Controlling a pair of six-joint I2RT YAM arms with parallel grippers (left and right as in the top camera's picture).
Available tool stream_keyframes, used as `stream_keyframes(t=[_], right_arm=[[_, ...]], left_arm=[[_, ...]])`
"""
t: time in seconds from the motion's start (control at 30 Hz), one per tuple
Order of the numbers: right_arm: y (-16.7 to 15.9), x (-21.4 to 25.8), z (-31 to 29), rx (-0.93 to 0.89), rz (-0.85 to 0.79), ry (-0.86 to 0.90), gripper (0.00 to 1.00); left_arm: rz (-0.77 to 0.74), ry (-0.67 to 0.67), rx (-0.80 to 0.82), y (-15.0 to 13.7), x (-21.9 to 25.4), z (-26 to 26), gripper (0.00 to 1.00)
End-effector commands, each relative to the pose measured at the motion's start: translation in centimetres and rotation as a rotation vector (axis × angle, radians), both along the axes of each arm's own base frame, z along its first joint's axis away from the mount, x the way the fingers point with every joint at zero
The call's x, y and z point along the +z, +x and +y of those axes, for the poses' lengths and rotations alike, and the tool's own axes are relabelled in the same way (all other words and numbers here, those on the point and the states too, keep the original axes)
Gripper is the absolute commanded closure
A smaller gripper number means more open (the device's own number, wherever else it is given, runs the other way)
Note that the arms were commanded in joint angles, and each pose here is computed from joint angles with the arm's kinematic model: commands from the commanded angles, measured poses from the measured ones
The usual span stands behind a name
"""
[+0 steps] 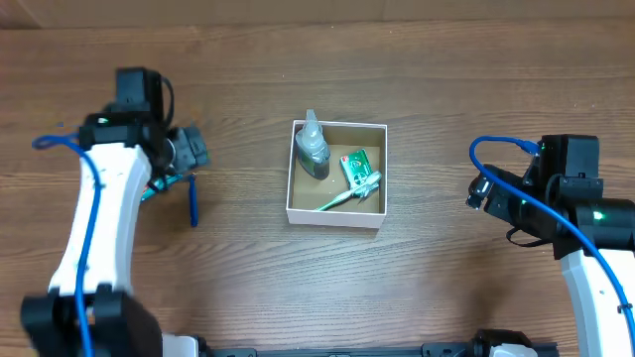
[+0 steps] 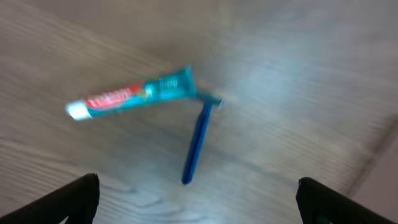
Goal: Pack container
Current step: 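Grasp the blue razor with the left gripper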
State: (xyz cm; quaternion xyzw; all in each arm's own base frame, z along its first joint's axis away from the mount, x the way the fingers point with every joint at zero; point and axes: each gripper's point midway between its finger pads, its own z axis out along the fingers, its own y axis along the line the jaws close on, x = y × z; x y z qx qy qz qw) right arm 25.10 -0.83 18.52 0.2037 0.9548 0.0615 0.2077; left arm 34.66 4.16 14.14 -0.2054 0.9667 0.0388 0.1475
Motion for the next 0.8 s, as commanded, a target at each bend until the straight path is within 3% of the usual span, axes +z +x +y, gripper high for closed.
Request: stream_keyframes(t=[0.0,0.17,0.4,0.47,0.53,0.6,0.67,0.77], right_arm=[[0.1,0.1,0.0,0.005,-0.009,-0.003,0.0],[0.1,0.1,0.0,0.005,-0.009,-0.003,0.0],[0.1,0.1,0.0,0.005,-0.008,-0.003,0.0],[0.1,0.1,0.0,0.005,-0.009,-0.003,0.0],[0.1,0.1,0.0,0.005,-0.009,-0.003,0.0],[0.1,0.1,0.0,0.005,-0.009,-0.003,0.0],[0.1,0.1,0.0,0.005,-0.009,-0.003,0.0],[0.1,0.1,0.0,0.005,-0.009,-0.003,0.0]], left_arm=[[0.177,-0.075,-0.023,-1.7,-7.8,-1.1,0.0],[0.318,-0.114,-0.037,-2.1,-14.4,-1.6,0.0],[0.355,-0.139,-0.091,-2.0,-17.1,-2.1,0.02],[0.362,-0.162,-0.093,-2.2,-17.2,-2.5,0.16],[0.387,-0.163,-0.091,-2.8,-17.2,-2.5,0.4],[0.402,-0.164,-0.092,-3.1,-17.1,-2.6,0.52],[0.406,-0.165,-0.096,-3.2,-17.1,-2.6,0.7],[0.41,-0.165,-0.101,-3.3,-17.1,-2.6,0.8]])
